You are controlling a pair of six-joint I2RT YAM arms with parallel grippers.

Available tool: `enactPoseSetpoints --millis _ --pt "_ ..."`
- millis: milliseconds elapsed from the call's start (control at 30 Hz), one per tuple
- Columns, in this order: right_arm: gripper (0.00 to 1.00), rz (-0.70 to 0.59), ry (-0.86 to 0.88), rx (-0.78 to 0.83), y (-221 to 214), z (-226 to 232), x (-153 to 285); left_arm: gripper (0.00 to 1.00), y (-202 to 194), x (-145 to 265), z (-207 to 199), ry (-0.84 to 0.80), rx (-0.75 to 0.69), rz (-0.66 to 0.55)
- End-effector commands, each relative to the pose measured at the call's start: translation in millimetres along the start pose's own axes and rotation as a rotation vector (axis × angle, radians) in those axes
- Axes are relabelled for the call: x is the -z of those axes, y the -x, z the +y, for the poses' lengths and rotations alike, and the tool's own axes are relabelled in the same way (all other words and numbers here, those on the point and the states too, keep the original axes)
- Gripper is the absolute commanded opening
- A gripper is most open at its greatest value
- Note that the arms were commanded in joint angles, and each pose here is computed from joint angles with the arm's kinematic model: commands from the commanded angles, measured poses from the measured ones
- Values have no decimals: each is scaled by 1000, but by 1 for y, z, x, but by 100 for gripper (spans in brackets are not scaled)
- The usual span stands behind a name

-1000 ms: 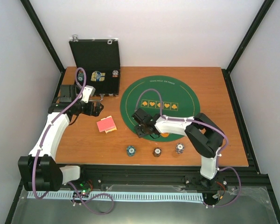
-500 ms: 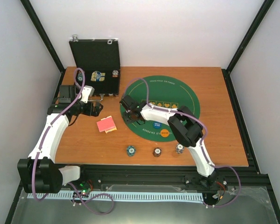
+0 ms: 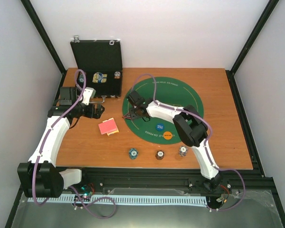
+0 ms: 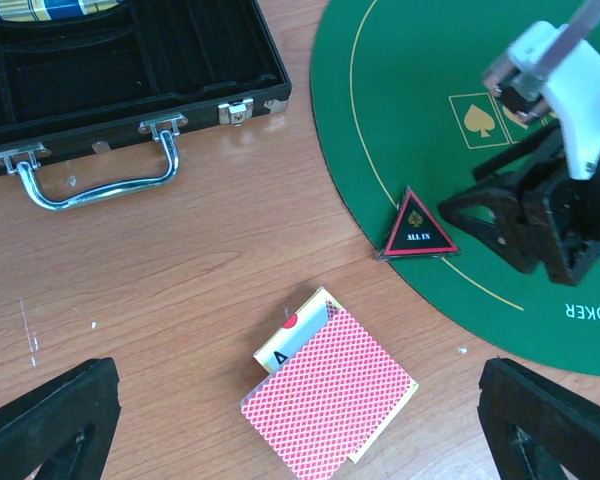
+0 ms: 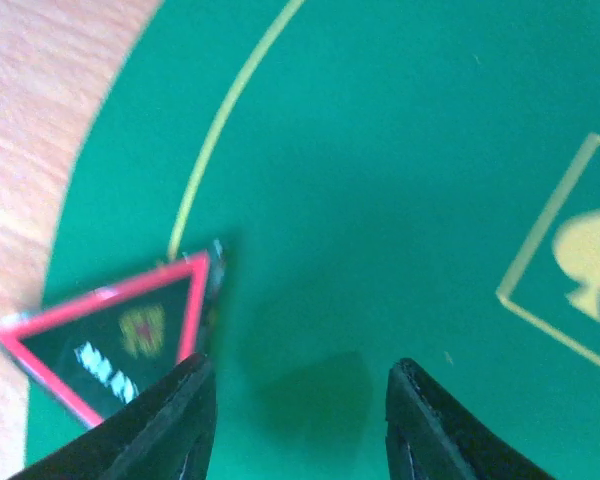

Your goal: Distribute texas hold em gaming equipment

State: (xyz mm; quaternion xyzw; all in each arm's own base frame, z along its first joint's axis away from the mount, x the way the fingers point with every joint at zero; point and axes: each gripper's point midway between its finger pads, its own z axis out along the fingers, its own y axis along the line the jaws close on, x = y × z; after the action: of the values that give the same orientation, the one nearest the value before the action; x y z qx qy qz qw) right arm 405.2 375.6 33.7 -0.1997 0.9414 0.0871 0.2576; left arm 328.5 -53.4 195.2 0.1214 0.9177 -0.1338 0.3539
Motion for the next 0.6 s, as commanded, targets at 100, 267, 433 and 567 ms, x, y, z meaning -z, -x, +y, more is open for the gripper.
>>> enactPoseSetpoints --millis 100,267,433,567 --pt "52 -73 -61 -27 -5 -19 67 100 13 17 -5 -8 -3 -43" --pt "53 -36 -107 -104 -54 -46 96 100 14 17 -8 -25 -27 -34" --pt "56 22 -138 -135 -105 -67 107 100 11 18 -15 -66 -51 -23" --pt "57 55 -140 -131 -124 -72 105 100 14 19 -16 -73 -52 -23"
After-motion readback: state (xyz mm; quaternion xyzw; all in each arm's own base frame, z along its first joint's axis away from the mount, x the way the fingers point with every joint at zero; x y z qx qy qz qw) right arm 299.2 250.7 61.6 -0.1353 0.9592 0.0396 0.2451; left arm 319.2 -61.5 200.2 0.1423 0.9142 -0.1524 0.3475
